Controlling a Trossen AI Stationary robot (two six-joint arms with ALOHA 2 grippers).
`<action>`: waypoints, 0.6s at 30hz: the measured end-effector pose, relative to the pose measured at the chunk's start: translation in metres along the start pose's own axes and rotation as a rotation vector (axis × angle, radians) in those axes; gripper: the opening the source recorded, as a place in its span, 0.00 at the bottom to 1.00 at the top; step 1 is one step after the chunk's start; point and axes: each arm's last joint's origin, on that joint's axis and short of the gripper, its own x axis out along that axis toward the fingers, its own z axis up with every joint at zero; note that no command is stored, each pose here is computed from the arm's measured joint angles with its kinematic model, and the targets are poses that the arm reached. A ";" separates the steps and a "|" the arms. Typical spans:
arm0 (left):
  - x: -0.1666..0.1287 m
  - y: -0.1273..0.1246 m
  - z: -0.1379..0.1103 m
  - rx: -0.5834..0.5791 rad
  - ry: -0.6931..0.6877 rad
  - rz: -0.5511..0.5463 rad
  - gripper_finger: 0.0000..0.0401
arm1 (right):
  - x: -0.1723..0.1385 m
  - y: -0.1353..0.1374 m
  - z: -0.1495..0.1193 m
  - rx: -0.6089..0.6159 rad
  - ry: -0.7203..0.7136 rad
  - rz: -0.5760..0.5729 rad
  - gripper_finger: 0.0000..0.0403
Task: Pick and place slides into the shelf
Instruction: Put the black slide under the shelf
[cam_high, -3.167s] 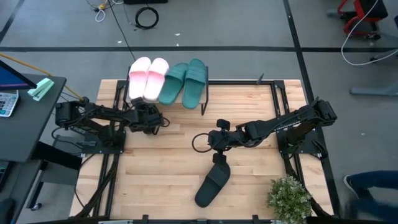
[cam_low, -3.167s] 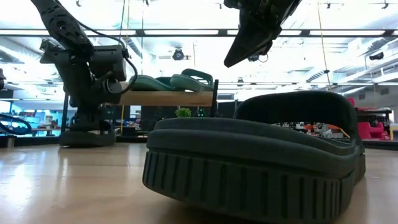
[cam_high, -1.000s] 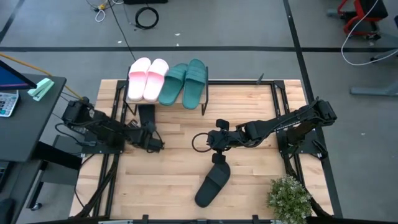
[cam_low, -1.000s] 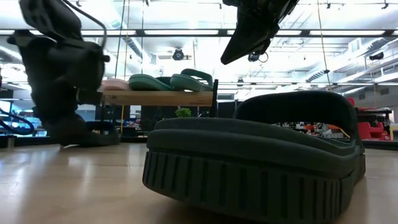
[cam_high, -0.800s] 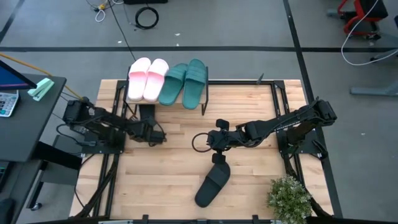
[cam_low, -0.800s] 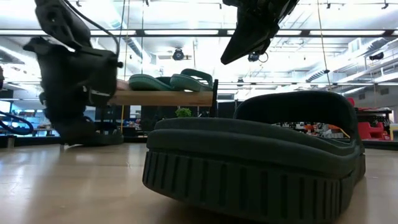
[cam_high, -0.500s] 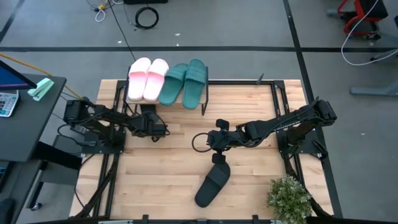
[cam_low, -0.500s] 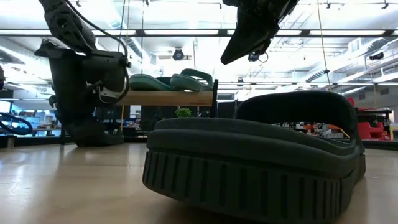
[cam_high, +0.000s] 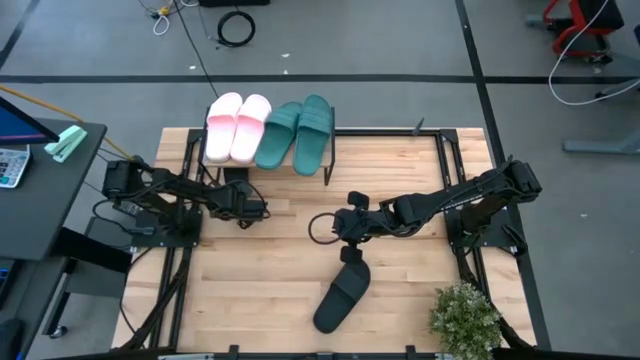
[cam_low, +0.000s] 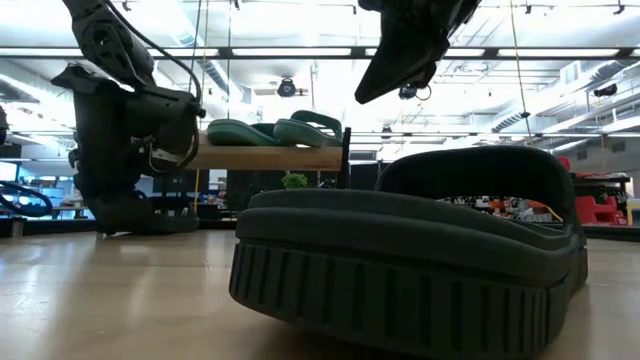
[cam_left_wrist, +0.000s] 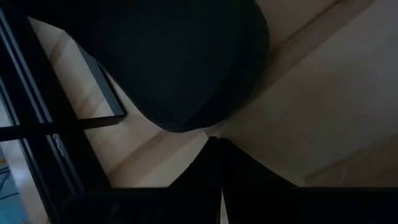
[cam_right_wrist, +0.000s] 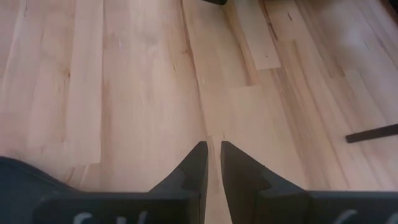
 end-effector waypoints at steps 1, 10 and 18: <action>0.000 0.000 0.000 0.000 0.000 -0.001 0.00 | 0.000 0.000 0.000 0.019 0.000 0.000 0.13; -0.037 -0.014 0.012 0.026 0.052 -0.123 0.01 | 0.000 0.000 0.000 0.034 0.005 0.013 0.13; -0.143 -0.040 0.018 0.137 -0.085 -0.318 0.03 | 0.002 -0.009 -0.006 0.076 0.176 0.262 0.17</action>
